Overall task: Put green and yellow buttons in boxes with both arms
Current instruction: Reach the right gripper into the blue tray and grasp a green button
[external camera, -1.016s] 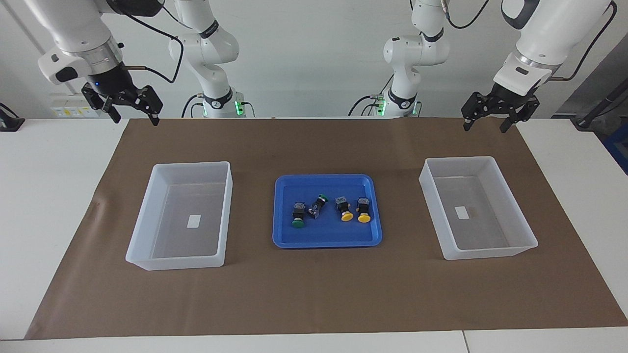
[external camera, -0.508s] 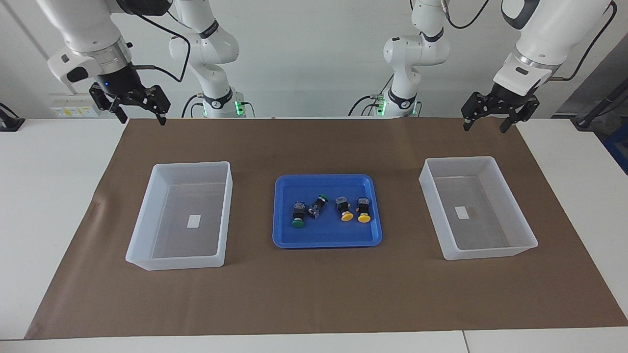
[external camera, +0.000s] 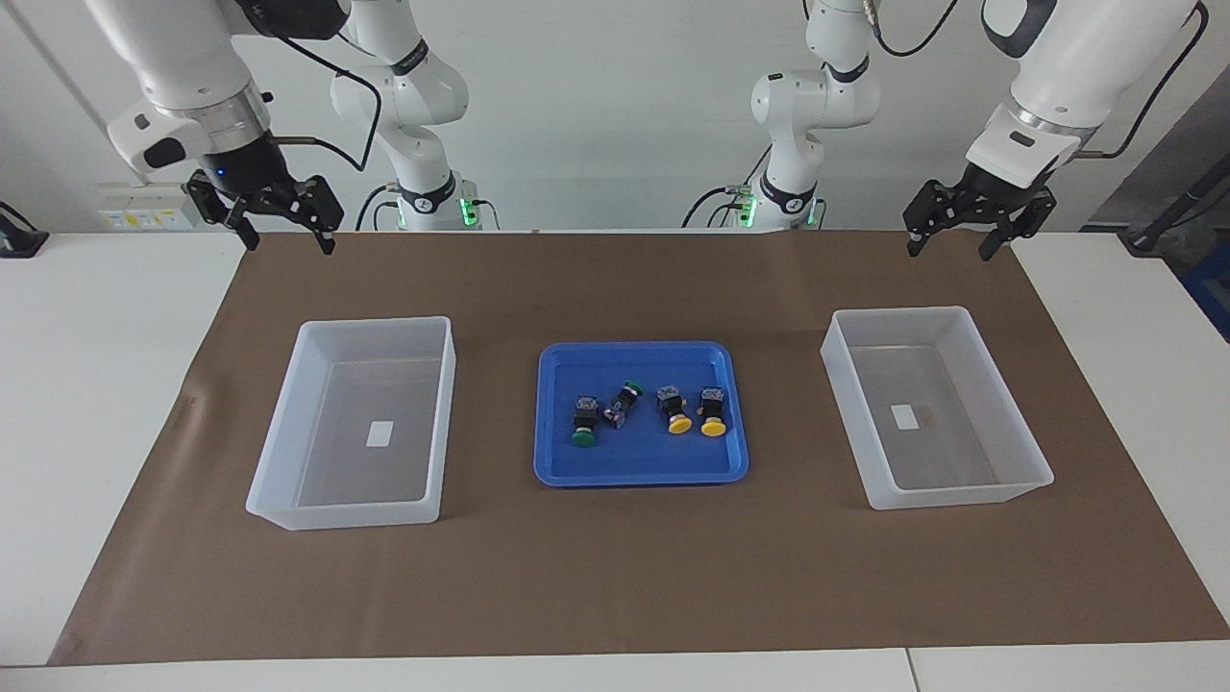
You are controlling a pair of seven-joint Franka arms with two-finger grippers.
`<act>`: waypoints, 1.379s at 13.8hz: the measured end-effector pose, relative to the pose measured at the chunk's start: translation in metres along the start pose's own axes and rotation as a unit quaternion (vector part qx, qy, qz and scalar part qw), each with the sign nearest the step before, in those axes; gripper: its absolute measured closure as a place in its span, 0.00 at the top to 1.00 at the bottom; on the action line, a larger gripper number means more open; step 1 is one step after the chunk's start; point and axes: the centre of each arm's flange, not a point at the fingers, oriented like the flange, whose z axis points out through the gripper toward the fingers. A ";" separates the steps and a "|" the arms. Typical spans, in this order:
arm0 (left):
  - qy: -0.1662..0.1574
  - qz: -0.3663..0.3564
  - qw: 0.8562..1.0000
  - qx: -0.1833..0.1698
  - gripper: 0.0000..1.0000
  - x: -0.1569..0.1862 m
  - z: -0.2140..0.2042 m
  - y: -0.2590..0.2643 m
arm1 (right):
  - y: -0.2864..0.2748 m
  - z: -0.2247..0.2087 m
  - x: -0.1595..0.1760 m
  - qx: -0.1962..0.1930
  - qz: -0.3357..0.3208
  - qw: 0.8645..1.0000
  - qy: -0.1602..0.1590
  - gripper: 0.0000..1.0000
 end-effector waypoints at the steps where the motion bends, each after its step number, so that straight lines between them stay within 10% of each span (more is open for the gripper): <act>1: 0.000 0.000 1.000 0.000 1.00 0.000 0.000 0.000 | -0.021 0.010 0.001 0.002 0.006 1.000 0.009 1.00; 14: -0.003 0.000 1.000 0.000 1.00 -0.001 0.001 0.000 | -0.301 0.215 0.010 0.052 0.109 0.991 0.056 1.00; 19: -0.004 0.000 1.000 0.000 1.00 -0.001 0.002 0.000 | -0.336 0.268 0.007 0.027 0.051 0.994 0.095 1.00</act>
